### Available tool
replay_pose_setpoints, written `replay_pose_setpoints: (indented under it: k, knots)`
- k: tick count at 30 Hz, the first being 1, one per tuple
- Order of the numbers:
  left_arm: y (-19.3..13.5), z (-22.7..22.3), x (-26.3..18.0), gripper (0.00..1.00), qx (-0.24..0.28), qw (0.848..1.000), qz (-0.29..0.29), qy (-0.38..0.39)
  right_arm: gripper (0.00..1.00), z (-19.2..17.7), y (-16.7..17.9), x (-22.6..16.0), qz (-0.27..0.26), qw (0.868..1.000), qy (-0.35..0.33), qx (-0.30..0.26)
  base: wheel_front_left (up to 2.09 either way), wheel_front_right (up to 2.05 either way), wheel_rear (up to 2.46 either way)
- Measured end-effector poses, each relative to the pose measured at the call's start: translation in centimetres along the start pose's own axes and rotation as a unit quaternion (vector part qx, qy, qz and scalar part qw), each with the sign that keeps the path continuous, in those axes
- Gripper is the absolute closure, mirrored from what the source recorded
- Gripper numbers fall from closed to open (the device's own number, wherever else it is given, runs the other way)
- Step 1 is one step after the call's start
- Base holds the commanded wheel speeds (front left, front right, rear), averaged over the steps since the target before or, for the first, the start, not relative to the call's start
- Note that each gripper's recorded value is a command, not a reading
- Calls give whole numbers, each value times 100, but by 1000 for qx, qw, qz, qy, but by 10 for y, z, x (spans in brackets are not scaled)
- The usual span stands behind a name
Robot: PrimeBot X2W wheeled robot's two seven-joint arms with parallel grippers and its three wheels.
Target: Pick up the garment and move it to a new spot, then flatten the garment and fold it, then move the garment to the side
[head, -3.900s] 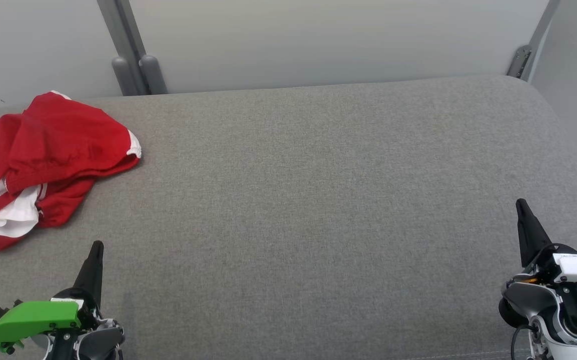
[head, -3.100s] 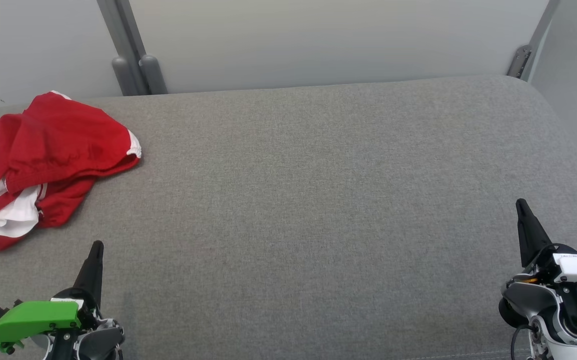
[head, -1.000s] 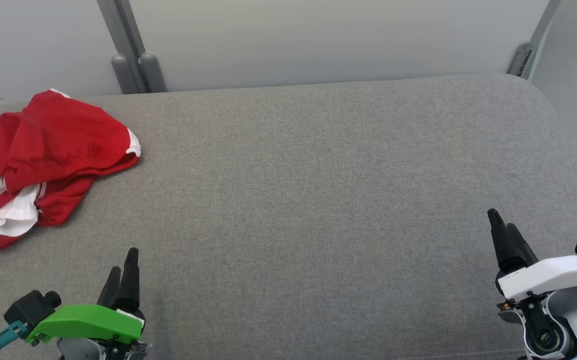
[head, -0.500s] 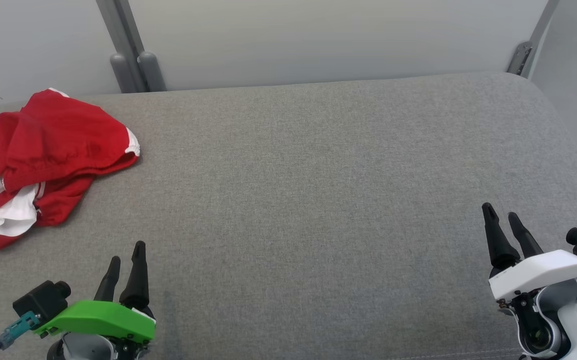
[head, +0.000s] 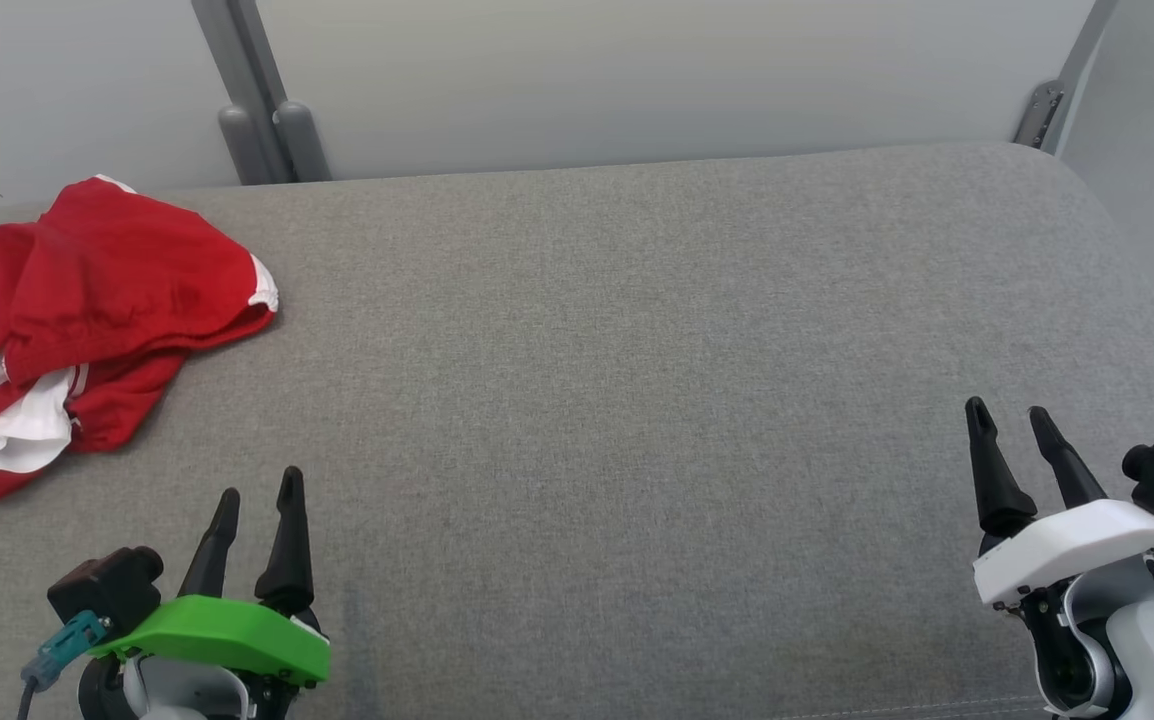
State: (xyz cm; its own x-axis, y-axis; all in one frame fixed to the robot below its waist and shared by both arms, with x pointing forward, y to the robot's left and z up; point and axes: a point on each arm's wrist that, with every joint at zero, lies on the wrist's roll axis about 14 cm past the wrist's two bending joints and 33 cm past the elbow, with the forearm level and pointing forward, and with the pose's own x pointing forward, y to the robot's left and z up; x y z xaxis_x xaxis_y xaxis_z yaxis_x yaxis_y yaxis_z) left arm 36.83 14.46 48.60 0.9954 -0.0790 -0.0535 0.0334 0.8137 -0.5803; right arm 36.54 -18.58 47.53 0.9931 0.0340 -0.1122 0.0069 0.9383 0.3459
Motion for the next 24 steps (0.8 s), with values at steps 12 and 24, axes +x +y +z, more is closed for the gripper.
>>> replay_pose_setpoints:
  k: [12,24]
  knots:
    - [-14,10,1,0,77,996,-27,-27,0,18,5,1,13,996,-38,-85,0,0,0]
    - [-25,18,-1,0,158,985,-51,-55,0,34,5,0,14,984,-78,-158,0,0,0]
